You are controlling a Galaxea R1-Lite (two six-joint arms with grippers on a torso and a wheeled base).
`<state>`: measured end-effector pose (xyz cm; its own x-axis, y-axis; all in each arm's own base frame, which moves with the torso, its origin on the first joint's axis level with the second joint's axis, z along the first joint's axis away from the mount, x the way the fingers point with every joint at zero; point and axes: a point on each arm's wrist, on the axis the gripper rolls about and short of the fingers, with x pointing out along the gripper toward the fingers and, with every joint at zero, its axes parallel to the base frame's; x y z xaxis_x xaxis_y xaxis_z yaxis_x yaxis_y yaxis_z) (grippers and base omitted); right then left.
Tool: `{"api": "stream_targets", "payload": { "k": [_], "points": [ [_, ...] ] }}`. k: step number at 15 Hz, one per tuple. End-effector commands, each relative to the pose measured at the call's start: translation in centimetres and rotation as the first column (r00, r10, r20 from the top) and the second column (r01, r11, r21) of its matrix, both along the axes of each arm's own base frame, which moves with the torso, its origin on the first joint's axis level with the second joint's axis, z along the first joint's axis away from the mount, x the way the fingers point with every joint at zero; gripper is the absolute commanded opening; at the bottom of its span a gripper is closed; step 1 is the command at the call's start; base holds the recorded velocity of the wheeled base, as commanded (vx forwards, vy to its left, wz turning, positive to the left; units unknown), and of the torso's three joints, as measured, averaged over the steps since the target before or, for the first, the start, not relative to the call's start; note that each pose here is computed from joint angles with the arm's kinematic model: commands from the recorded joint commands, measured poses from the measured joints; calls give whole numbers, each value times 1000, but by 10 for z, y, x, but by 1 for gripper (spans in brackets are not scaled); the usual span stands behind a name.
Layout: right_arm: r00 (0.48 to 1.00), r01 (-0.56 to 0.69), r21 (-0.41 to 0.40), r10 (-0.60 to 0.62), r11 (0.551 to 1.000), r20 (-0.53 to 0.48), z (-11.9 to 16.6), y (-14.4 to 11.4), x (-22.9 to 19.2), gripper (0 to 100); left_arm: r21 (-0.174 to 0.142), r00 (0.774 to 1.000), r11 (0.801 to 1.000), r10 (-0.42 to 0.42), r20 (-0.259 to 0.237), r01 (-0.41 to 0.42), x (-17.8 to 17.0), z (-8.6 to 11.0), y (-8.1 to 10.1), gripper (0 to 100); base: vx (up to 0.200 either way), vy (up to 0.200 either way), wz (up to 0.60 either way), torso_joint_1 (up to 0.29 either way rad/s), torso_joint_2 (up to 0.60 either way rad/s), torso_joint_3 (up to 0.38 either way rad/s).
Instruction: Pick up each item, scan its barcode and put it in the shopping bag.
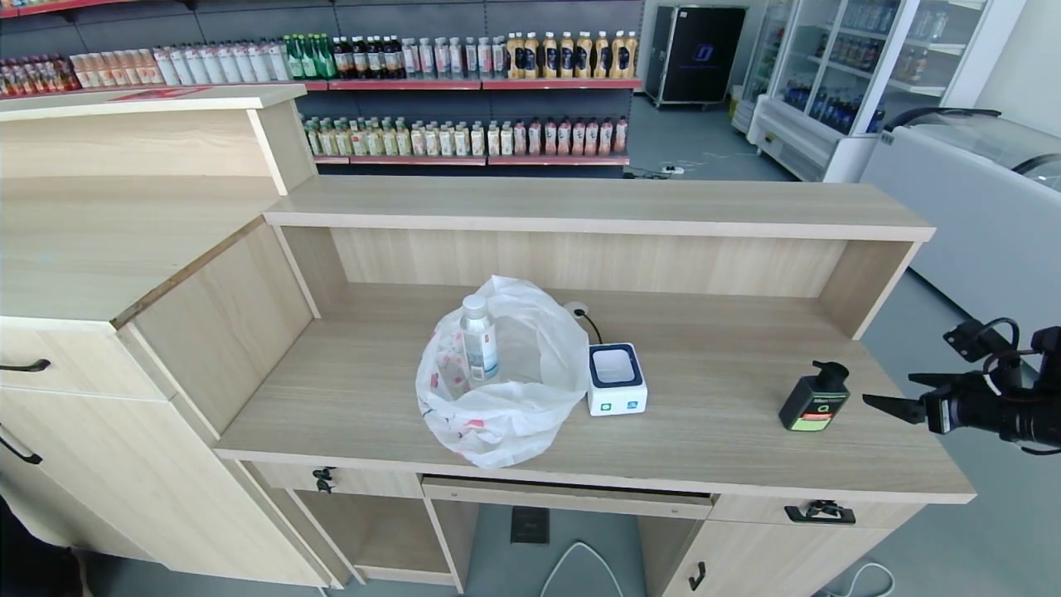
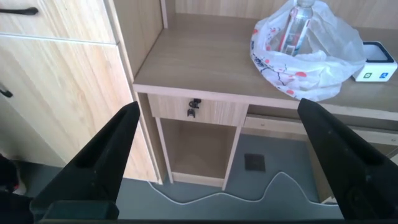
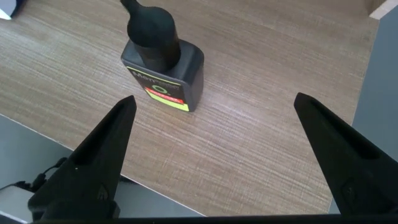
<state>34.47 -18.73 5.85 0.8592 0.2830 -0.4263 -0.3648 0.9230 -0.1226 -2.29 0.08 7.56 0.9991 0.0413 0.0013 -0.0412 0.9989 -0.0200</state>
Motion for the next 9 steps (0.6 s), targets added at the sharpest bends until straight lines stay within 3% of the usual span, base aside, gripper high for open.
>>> {"api": "stream_targets", "payload": {
  "k": [1, 9],
  "points": [
    [1000, -14, 11, 14, 1000, -16, -9, 3, 4, 100, 0, 1000, 1000, 2, 0, -2, 0, 0, 0, 100, 0, 0, 0, 0, 0, 0],
    [993, -105, 55, 107, 993, -42, -26, 25, 16, 100, -1, 1000, 1000, 0, 0, 0, 0, 0, 0, 100, 0, 0, 0, 0, 0, 0]
  ]
}}
